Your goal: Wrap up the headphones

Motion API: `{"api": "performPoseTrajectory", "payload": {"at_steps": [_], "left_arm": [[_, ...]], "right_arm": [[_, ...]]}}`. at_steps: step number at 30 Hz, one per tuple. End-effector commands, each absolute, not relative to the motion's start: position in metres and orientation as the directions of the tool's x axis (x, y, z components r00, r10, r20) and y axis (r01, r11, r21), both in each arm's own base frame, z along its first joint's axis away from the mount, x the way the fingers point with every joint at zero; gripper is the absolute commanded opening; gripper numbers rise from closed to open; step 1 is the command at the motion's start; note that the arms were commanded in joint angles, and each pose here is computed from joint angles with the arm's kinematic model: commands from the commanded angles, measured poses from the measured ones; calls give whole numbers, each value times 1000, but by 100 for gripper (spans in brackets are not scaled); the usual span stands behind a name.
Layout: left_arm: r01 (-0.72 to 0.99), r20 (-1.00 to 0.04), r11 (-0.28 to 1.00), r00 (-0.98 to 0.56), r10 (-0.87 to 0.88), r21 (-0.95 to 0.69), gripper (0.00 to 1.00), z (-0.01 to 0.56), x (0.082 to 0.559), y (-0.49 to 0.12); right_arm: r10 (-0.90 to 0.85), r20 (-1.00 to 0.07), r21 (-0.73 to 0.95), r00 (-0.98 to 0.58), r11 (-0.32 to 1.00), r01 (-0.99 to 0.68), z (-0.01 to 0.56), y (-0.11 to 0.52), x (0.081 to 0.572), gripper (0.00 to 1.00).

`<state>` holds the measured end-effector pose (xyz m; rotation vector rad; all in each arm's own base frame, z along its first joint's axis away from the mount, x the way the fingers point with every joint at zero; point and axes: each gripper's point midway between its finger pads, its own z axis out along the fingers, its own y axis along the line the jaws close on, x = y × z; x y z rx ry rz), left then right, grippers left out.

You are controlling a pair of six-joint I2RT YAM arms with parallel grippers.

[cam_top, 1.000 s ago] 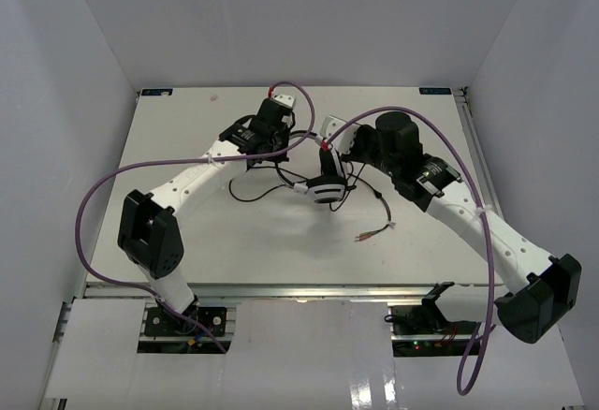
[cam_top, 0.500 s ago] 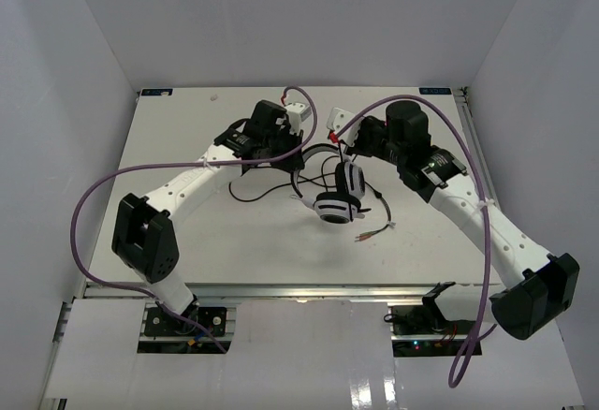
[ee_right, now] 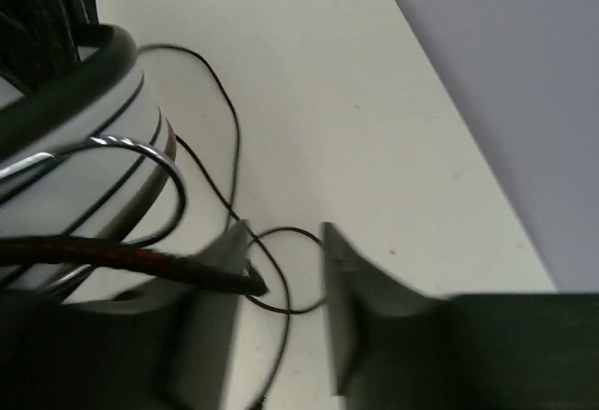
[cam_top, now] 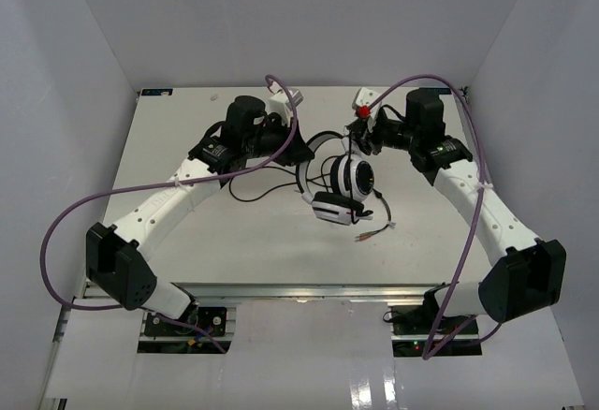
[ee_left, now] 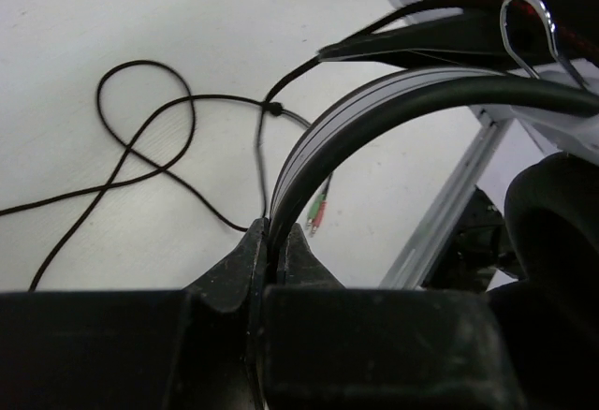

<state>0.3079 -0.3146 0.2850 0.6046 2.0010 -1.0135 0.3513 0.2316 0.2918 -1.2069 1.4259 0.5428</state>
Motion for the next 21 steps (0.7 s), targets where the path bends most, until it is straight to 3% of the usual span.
{"api": "performPoseTrajectory", "payload": {"at_steps": [1, 7, 14, 21], "left_arm": [[769, -851, 401, -522, -56, -498, 0, 355, 280, -325], [753, -835, 367, -523, -171, -546, 0, 387, 277, -324], [727, -767, 276, -520, -377, -629, 0, 446, 276, -321], [665, -651, 244, -472, -594, -705, 0, 496, 298, -308]], "right_arm": [[-124, -991, -76, 48, 228, -971, 310, 241, 332, 65], [53, -986, 159, -160, -20, -987, 315, 248, 289, 78], [149, -962, 214, -229, -110, -971, 326, 253, 261, 87], [170, -957, 209, -235, -158, -965, 322, 277, 226, 89]]}}
